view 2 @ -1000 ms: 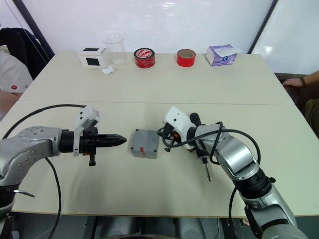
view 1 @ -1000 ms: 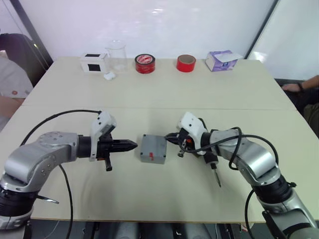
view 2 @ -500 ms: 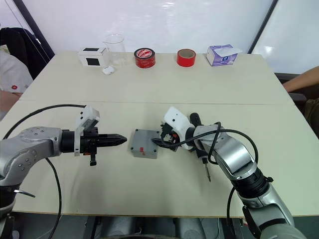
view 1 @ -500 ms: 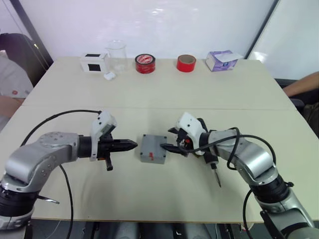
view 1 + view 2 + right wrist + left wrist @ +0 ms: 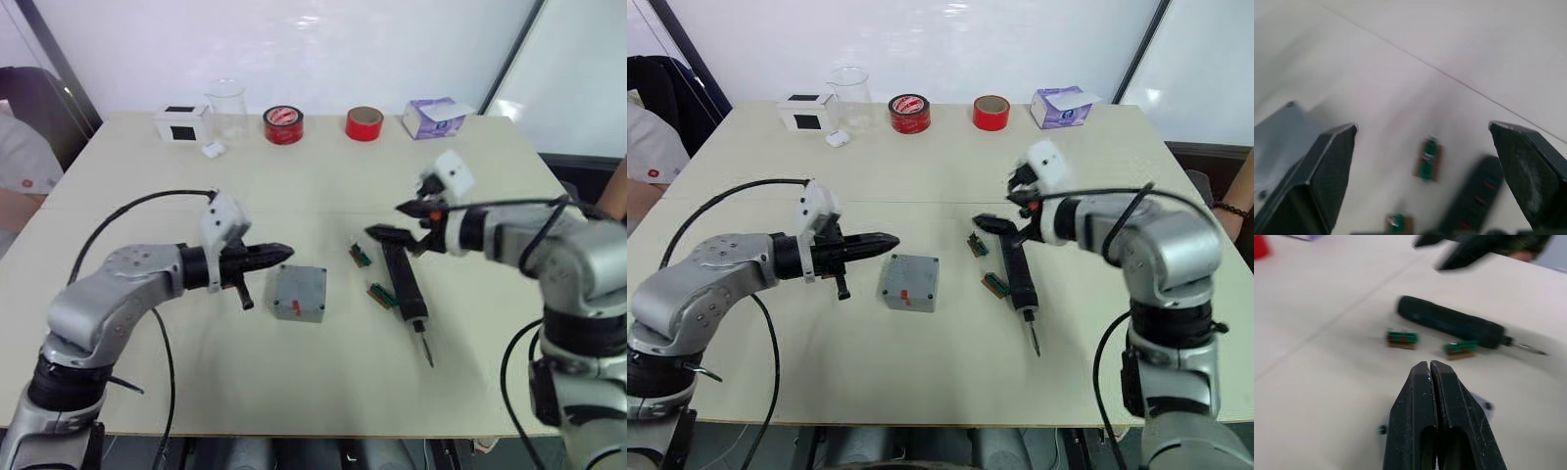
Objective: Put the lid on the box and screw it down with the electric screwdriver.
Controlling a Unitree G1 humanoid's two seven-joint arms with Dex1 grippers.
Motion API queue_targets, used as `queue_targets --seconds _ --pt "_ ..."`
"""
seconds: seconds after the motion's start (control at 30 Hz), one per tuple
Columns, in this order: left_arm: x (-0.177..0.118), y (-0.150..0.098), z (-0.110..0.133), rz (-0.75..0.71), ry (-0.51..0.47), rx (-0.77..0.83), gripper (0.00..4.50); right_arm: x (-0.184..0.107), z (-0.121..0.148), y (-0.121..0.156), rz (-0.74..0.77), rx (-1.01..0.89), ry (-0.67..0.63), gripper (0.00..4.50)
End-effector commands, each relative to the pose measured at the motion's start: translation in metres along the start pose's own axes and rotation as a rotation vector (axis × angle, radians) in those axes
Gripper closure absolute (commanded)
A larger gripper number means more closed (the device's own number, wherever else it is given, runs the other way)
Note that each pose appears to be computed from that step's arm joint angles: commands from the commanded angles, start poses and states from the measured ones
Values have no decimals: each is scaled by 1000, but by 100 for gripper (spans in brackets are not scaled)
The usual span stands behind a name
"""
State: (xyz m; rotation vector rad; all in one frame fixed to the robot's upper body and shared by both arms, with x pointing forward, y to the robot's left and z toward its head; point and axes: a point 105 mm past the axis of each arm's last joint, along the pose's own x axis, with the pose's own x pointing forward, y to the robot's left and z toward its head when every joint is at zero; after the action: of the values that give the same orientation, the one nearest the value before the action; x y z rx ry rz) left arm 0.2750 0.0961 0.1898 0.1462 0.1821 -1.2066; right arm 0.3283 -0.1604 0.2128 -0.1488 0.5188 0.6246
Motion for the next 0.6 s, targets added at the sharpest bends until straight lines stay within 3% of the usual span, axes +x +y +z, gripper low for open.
queue_targets --seconds 0.03,0.27,0.6 --pt "-1 -16 22 -136 -76 -13 450 -3 -32 -16 17 137 226 8" --pt "3 -25 16 -143 -51 14 450 -4 -54 -10 87 187 387 8" --pt "2 -29 6 -84 -65 -18 450 1 -67 -6 76 184 492 8"
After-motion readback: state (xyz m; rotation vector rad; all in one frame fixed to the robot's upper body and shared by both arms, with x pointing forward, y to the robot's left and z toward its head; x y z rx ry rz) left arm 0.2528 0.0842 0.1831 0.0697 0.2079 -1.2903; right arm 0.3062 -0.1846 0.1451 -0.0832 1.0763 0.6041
